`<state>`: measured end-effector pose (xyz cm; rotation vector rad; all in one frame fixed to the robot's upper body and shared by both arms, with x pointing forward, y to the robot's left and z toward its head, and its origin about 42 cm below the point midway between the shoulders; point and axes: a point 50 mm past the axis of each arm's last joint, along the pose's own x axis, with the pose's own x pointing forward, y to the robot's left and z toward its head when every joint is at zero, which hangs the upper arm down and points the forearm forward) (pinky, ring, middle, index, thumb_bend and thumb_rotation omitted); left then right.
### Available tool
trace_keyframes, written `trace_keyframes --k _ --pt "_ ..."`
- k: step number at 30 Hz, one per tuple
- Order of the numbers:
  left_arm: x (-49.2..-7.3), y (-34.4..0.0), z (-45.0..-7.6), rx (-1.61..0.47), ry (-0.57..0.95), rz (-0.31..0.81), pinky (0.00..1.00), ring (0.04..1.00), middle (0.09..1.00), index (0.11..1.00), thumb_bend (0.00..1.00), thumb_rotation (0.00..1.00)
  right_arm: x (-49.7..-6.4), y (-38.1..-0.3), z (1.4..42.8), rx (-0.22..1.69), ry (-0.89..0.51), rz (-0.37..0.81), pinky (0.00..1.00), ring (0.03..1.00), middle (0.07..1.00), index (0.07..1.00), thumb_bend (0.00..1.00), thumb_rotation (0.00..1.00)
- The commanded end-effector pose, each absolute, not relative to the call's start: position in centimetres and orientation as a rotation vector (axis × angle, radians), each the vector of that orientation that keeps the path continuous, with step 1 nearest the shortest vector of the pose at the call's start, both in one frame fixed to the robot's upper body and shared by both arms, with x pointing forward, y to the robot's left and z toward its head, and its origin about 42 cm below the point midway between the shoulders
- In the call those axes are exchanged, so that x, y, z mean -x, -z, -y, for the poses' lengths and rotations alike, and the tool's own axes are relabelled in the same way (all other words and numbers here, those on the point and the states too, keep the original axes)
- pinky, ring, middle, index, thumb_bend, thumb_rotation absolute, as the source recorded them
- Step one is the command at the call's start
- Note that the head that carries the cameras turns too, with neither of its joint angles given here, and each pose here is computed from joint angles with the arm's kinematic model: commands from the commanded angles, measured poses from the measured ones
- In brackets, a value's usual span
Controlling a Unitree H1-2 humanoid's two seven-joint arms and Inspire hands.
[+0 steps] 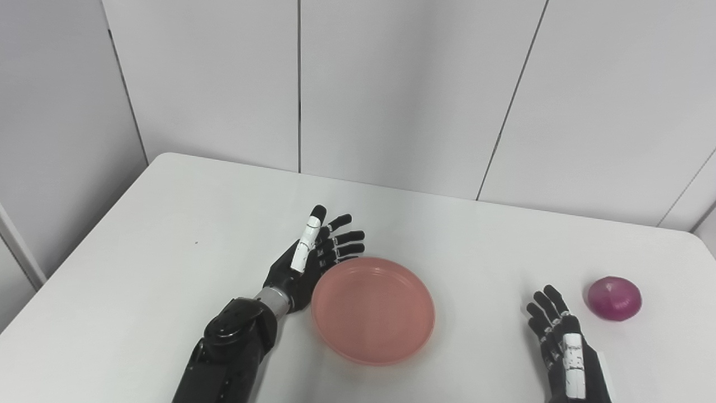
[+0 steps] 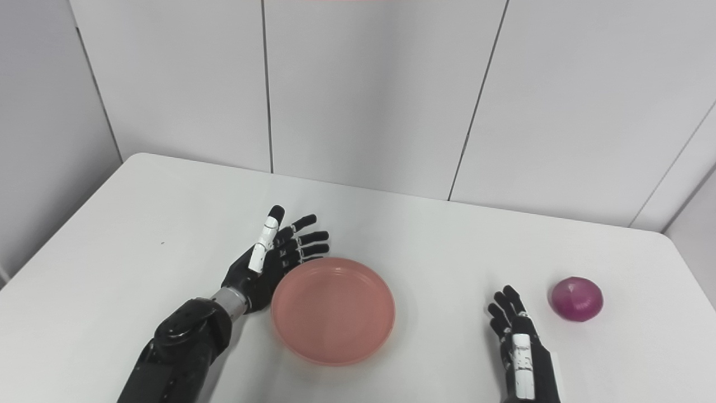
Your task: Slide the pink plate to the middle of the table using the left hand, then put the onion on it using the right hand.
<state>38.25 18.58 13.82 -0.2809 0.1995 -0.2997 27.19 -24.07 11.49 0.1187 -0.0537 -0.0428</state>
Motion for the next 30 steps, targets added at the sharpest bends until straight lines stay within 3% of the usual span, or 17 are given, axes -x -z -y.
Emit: trace_keyframes --k 1,14,23,30 --pt "-37.2 -12.3 -18.4 0.302 0.273 -0.288 0.84 0.816 0.819 0.916 0.74 0.97 -26.9 -10.9 23.3 -0.127 0.038 0.01 0.93 0.895 0.894 0.912 0.82 0.88" --pt "-37.2 -12.8 -18.4 0.301 0.272 -0.282 0.84 0.819 0.821 0.912 0.75 0.96 -27.0 -11.2 22.4 -0.133 0.04 0.006 0.94 0.906 0.903 0.925 0.8 0.89" --pt "-38.6 -14.0 -21.3 0.282 0.247 -0.234 0.84 0.826 0.838 0.905 0.74 0.95 -27.2 -11.3 21.2 -0.129 0.044 -0.005 0.94 0.899 0.891 0.911 0.83 0.88" --pt "-40.1 -15.0 -24.1 0.304 0.191 -0.186 0.84 0.824 0.831 0.907 0.72 0.94 -27.6 -11.6 19.3 -0.131 0.041 -0.006 0.96 0.913 0.893 0.925 0.78 0.9"
